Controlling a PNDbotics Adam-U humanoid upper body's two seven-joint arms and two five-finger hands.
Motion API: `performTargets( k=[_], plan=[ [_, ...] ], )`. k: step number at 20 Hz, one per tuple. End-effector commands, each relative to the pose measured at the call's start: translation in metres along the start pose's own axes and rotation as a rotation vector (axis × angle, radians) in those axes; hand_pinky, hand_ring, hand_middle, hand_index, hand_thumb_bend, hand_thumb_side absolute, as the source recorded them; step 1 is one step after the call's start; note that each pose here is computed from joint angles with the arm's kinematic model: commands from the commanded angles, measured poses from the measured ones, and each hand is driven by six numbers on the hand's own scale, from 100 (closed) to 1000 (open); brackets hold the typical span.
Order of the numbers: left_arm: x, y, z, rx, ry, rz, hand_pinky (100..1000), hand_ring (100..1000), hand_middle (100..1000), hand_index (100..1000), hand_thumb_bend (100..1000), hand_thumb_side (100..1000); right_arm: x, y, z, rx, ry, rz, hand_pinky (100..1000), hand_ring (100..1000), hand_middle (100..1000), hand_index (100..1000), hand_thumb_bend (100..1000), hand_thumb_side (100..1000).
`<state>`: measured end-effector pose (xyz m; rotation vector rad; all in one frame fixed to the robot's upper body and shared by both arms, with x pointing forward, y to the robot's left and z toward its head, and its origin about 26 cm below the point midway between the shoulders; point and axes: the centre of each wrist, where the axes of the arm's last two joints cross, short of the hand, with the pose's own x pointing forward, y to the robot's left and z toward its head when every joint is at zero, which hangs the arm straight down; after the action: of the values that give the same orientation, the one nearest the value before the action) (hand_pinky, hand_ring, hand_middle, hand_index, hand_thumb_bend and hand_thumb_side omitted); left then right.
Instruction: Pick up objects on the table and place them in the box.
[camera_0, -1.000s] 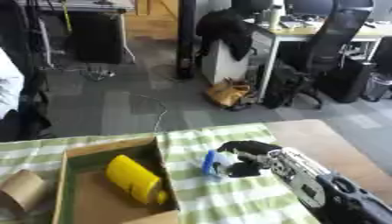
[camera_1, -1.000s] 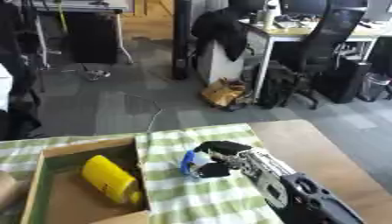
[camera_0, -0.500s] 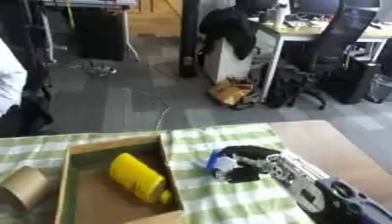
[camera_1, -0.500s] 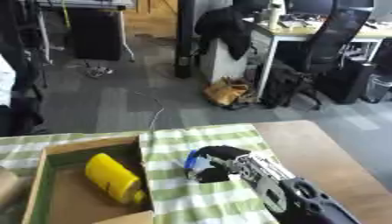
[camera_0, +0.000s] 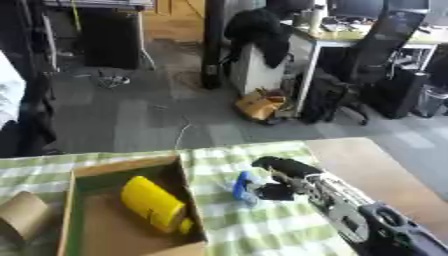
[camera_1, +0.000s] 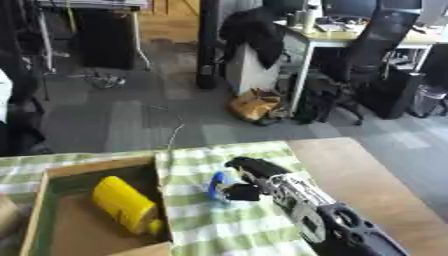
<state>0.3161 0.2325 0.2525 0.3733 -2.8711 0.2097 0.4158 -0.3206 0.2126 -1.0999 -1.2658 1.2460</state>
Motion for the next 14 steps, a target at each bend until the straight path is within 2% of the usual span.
performTargets(
  k=[1,5,10,14],
  plan=[
    [0.006,-0.001,-0.007,0.0,-0.033,0.012,925,966,941,972,100,1000,-0.01,-0.017,0.005,-0.04,0.043,0.038,1000,1000,1000,1000,250,1000],
    [0.006,-0.002,-0.008,0.0,-0.034,0.018,924,966,940,971,100,1000,-0.013,-0.015,0.003,-0.024,0.077,0.029,1000,1000,1000,1000,236,1000],
    [0.006,-0.003,-0.009,0.001,-0.036,0.021,924,965,938,969,100,1000,-0.014,-0.011,0.002,0.085,0.035,0.018,1000,1000,1000,1000,270,1000],
    [0.007,-0.004,-0.009,-0.002,-0.038,0.026,924,965,937,967,100,1000,-0.021,-0.012,0.002,0.14,0.043,0.031,1000,1000,1000,1000,296,1000]
  ],
)
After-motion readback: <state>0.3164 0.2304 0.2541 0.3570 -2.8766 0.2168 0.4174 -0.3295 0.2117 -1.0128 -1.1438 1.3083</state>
